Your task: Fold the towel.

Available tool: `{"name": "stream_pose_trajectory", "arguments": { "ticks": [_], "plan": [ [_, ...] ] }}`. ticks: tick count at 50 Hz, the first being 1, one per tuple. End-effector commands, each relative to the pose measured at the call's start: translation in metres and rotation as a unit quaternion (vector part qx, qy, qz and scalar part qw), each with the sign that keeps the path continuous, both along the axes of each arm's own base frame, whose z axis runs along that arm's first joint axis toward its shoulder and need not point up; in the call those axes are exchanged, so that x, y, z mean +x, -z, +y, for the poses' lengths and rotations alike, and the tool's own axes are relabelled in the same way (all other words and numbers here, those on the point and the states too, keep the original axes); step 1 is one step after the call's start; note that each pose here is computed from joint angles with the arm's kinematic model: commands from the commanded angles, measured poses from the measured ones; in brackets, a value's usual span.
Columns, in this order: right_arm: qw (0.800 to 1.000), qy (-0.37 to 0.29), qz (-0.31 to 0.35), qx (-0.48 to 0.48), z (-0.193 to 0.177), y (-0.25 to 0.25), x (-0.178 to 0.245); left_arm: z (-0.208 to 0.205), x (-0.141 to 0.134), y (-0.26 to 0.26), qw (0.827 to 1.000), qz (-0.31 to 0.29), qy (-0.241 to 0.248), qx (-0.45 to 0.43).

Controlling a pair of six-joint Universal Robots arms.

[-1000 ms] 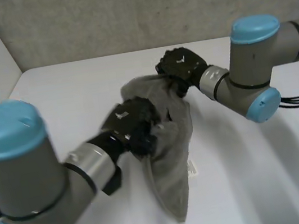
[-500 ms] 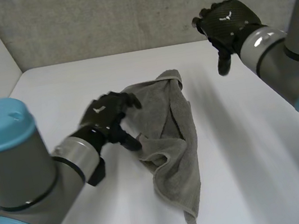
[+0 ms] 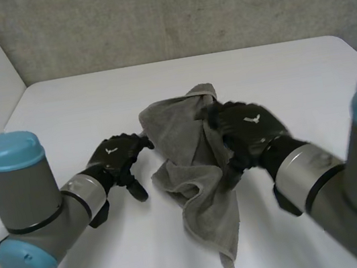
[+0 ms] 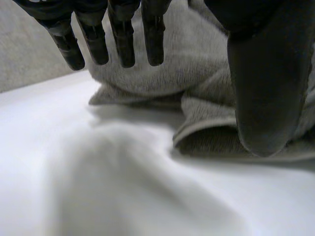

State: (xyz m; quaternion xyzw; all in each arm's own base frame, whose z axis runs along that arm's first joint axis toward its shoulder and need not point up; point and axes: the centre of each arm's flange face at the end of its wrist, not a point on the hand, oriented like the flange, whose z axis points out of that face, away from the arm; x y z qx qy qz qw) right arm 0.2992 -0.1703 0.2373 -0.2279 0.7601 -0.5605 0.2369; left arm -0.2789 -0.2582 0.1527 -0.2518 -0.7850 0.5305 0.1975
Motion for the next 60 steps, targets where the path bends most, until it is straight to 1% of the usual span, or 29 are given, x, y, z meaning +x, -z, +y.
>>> {"name": "stream_pose_trajectory", "arguments": {
  "ticks": [1, 8, 12, 17, 26, 31, 35, 38, 40, 41, 42, 43, 44, 45, 46, 48, 49, 51, 54, 55, 56, 57, 58, 59, 60],
  "plan": [
    [0.998, 0.001, -0.041, 0.053, 0.008, 0.018, 0.021, -0.011, -0.005, 0.019, 1.0, -0.004, -0.001, 0.01],
    [0.997, -0.003, -0.026, 0.068, 0.01, 0.036, 0.036, -0.014, -0.014, 0.032, 1.0, -0.005, 0.007, 0.018],
    [0.997, 0.015, 0.001, 0.075, 0.004, 0.057, 0.041, -0.012, -0.022, 0.034, 1.0, -0.002, 0.018, 0.014],
    [0.997, 0.03, 0.017, 0.068, 0.003, 0.066, 0.047, -0.01, -0.035, 0.03, 0.999, 0.016, 0.03, -0.003],
    [0.998, 0.038, 0.023, 0.043, -0.005, 0.065, 0.046, -0.012, -0.036, 0.031, 0.999, 0.028, 0.027, -0.006],
    [0.999, 0.036, 0.022, 0.032, -0.005, 0.065, 0.045, -0.012, -0.036, 0.037, 0.999, 0.028, 0.025, 0.003],
    [0.999, 0.037, 0.025, 0.031, -0.007, 0.066, 0.043, -0.01, -0.037, 0.038, 0.999, 0.043, 0.02, 0.018],
    [0.999, 0.034, 0.02, 0.025, -0.01, 0.059, 0.039, -0.008, -0.039, 0.033, 0.998, 0.055, 0.019, 0.024],
    [1.0, 0.019, 0.008, 0.007, -0.013, 0.04, 0.032, -0.006, -0.04, 0.032, 0.998, 0.058, 0.019, 0.027],
    [1.0, 0.018, 0.008, 0.007, -0.013, 0.04, 0.032, -0.005, -0.039, 0.029, 0.998, 0.061, 0.018, 0.027],
    [1.0, 0.004, 0.008, -0.004, -0.014, 0.031, 0.027, -0.005, -0.039, 0.029, 0.998, 0.061, 0.018, 0.027],
    [1.0, 0.004, 0.008, -0.005, -0.014, 0.031, 0.027, -0.005, -0.038, 0.018, 0.998, 0.066, 0.018, 0.017],
    [1.0, -0.018, 0.015, -0.012, -0.015, 0.025, 0.022, -0.003, -0.035, 0.004, 0.997, 0.071, 0.017, 0.006],
    [0.999, -0.041, 0.028, -0.018, -0.017, 0.024, 0.017, -0.003, -0.035, 0.004, 0.997, 0.071, 0.017, 0.006],
    [0.999, -0.041, 0.028, -0.018, -0.017, 0.024, 0.017, 0.0, -0.032, -0.006, 0.997, 0.072, 0.016, 0.002],
    [0.994, -0.092, 0.062, -0.012, -0.017, 0.025, 0.009, 0.004, -0.028, -0.015, 0.997, 0.071, 0.016, 0.0],
    [0.994, -0.093, 0.063, -0.011, -0.017, 0.025, 0.009, 0.007, -0.027, -0.023, 0.997, 0.072, 0.019, -0.003],
    [0.988, -0.124, 0.089, -0.007, -0.023, 0.019, 0.002, 0.006, -0.026, -0.032, 0.997, 0.075, 0.019, -0.011],
    [0.986, -0.137, 0.095, -0.018, -0.031, 0.011, 0.002, -0.003, -0.026, -0.052, 0.995, 0.09, 0.017, -0.041],
    [0.984, -0.147, 0.096, -0.04, -0.04, 0.001, 0.005, -0.003, -0.026, -0.053, 0.995, 0.09, 0.017, -0.041],
    [0.982, -0.143, 0.102, -0.07, -0.057, -0.007, 0.009, -0.011, -0.027, -0.064, 0.993, 0.097, 0.014, -0.058],
    [0.982, -0.143, 0.102, -0.07, -0.057, -0.007, 0.009, -0.022, -0.027, -0.076, 0.991, 0.106, 0.009, -0.079],
    [0.978, -0.144, 0.107, -0.107, -0.074, -0.017, 0.017, -0.022, -0.027, -0.076, 0.991, 0.106, 0.009, -0.079],
    [0.97, -0.147, 0.114, -0.156, -0.088, -0.031, 0.027, -0.031, -0.029, -0.09, 0.988, 0.114, 0.008, -0.103],
    [0.97, -0.147, 0.114, -0.157, -0.088, -0.031, 0.027, -0.038, -0.032, -0.109, 0.983, 0.122, 0.011, -0.137]
  ]
}}
